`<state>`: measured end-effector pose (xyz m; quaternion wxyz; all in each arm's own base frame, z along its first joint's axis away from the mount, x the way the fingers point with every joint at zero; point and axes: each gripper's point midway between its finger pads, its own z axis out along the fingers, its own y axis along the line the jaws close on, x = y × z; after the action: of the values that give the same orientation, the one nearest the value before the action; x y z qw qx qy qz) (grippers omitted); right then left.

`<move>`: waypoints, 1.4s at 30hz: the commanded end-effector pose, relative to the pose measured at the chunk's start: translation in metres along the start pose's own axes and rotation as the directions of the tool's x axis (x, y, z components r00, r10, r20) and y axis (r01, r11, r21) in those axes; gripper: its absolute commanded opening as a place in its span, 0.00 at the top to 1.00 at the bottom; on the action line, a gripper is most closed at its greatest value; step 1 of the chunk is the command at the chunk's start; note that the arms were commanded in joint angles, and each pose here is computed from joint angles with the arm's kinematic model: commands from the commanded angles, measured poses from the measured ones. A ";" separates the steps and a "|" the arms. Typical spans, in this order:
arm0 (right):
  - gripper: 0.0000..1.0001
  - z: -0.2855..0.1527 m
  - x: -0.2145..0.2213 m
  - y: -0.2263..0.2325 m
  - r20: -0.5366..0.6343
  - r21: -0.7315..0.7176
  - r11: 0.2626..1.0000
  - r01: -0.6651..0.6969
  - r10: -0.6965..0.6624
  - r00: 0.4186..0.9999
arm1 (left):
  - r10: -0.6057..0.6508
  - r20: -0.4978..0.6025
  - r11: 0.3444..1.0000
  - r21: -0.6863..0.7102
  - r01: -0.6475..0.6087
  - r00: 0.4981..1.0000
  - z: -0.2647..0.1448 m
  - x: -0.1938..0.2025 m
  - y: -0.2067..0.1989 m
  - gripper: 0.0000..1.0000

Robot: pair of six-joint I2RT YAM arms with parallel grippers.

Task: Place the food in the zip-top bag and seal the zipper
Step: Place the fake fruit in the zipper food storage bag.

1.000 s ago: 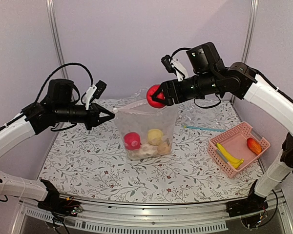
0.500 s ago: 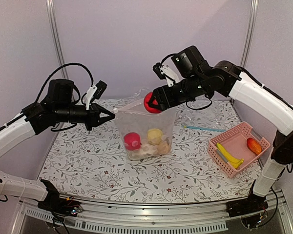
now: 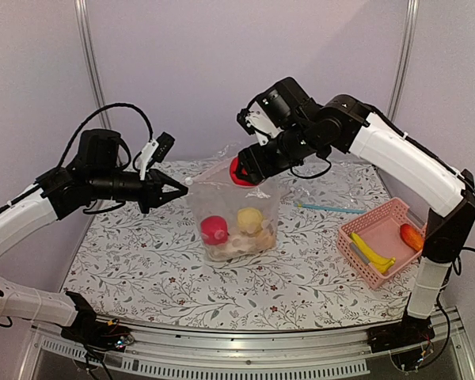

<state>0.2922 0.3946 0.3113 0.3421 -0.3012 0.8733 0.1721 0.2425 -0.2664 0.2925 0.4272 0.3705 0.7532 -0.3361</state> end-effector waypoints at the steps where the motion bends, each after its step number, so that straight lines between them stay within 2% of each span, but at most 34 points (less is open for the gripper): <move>1: 0.44 0.010 -0.003 -0.002 -0.013 0.041 0.999 0.016 -0.016 1.000 | 0.025 0.025 0.999 0.044 -0.026 0.999 -0.001 -0.004 -0.012 1.00; 7: 0.44 0.020 -0.002 0.001 -0.044 0.043 0.999 0.005 -0.003 0.999 | 0.036 0.028 0.998 0.051 -0.038 0.999 -0.001 -0.003 -0.014 1.00; 15: 0.44 0.020 0.034 -0.018 -0.194 0.135 0.990 0.048 -0.021 0.981 | 0.037 0.046 0.998 -0.060 -0.034 0.998 -0.007 -0.007 0.002 1.00; 20: 0.44 0.018 0.059 -0.022 -0.282 0.170 0.982 0.077 -0.026 0.959 | 0.039 0.064 0.996 -0.083 -0.034 0.997 -0.010 -0.009 0.005 1.00; 23: 0.43 0.016 0.059 -0.019 -0.280 0.161 0.985 0.065 -0.017 0.960 | 0.036 0.061 0.997 -0.075 -0.032 0.998 -0.008 -0.008 0.004 1.00; 26: 0.41 0.017 0.047 -0.008 -0.232 0.112 0.993 0.033 -0.006 0.973 | 0.033 0.052 0.999 -0.019 -0.032 0.998 -0.005 -0.007 -0.004 1.00; 30: 0.36 0.023 0.027 0.009 -0.155 0.034 0.999 0.001 0.004 0.988 | 0.031 0.046 0.999 0.039 -0.033 0.998 -0.001 -0.005 -0.014 1.00; 34: 0.30 0.030 0.021 0.008 -0.138 0.042 0.999 0.002 0.004 0.990 | 0.035 0.047 0.999 0.036 -0.037 0.998 -0.001 -0.005 -0.014 1.00; 38: 0.20 0.034 0.022 0.008 -0.143 0.050 0.999 0.006 0.001 0.990 | 0.035 0.047 0.999 0.030 -0.037 0.998 -0.001 -0.005 -0.013 1.00; 40: 0.09 0.034 0.022 0.004 -0.140 0.070 0.998 0.005 0.005 0.990 | 0.036 0.048 0.999 0.029 -0.037 0.998 -0.002 -0.005 -0.013 1.00; 42: 0.07 0.033 0.021 0.002 -0.134 0.080 0.997 0.005 0.006 0.991 | 0.036 0.048 0.999 0.026 -0.037 0.998 -0.002 -0.006 -0.012 1.00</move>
<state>0.2867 0.4037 0.2701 0.2792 -0.3068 0.9016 0.1223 0.2363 -0.2672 0.2963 0.4398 0.3747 0.7431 -0.3375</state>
